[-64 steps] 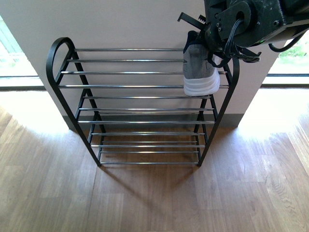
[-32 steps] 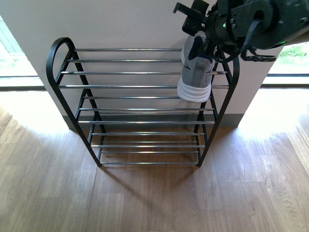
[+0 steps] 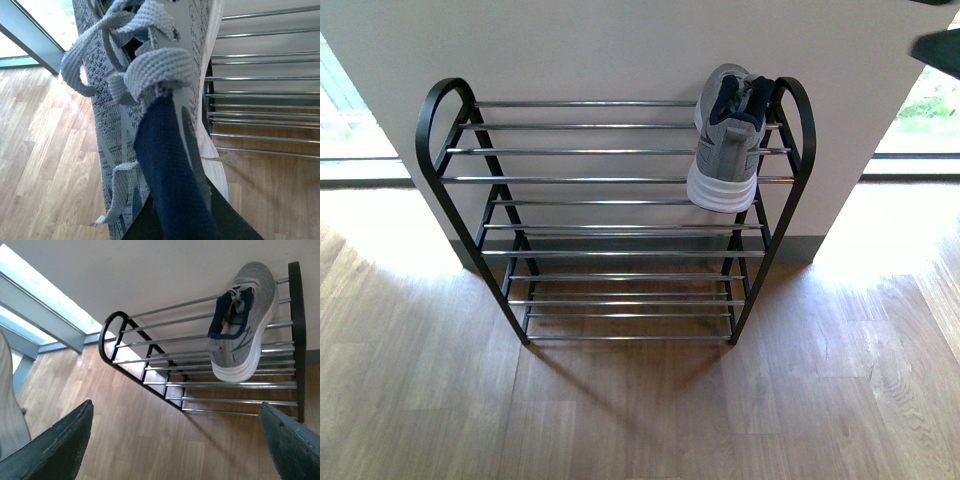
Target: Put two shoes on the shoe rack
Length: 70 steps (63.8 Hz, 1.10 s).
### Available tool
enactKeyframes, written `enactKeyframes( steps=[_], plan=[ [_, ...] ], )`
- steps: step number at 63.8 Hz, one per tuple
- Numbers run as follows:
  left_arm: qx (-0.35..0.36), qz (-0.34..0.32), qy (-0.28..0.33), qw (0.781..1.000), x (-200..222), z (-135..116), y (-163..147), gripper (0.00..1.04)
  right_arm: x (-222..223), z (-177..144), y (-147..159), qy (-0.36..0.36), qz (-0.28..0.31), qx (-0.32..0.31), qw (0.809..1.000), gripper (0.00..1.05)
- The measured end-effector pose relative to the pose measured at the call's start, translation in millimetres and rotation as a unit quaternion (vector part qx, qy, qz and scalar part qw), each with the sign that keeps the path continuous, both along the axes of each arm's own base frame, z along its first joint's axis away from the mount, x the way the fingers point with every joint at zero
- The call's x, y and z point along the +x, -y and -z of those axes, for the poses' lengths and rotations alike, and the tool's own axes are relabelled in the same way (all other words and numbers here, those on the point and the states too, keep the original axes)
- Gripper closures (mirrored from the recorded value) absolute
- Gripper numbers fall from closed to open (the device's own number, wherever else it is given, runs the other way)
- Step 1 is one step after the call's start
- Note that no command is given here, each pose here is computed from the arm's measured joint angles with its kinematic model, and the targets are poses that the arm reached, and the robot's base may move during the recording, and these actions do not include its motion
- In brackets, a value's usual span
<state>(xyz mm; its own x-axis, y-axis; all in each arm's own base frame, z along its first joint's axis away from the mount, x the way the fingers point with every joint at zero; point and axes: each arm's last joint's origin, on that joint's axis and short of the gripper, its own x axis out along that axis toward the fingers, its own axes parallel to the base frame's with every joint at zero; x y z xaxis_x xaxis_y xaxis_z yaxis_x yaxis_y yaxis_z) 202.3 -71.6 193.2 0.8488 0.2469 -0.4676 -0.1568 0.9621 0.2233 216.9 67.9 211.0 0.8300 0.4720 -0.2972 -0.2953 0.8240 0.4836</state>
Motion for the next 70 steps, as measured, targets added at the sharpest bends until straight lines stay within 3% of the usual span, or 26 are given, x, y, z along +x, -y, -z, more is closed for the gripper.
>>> enactKeyframes(
  steps=[7,15,17,22,27,52,70],
  plan=[
    [0.000,0.000,0.000,1.000,0,0,0,1.02,-35,0,21,0.035,0.005,-0.011,0.999,0.09],
    [0.000,0.000,0.000,1.000,0,0,0,1.02,-44,-5,26,0.067,0.011,-0.021,0.997,0.09],
    [0.000,0.000,0.000,1.000,0,0,0,1.02,-44,-4,25,0.091,0.037,-0.044,0.994,0.12],
    [-0.001,0.002,0.000,1.000,0,0,0,1.02,-48,3,29,0.168,0.146,-0.118,0.968,0.26],
    [0.000,0.000,0.000,1.000,0,0,0,1.02,-55,7,37,0.190,0.201,-0.166,0.947,0.38],
    [0.001,-0.002,0.001,1.000,0,0,0,1.02,-78,27,55,0.202,0.203,-0.210,0.935,1.03],
    [0.000,-0.001,0.000,1.000,0,0,0,1.02,-89,34,67,0.203,0.204,-0.212,0.934,1.03]
  ],
)
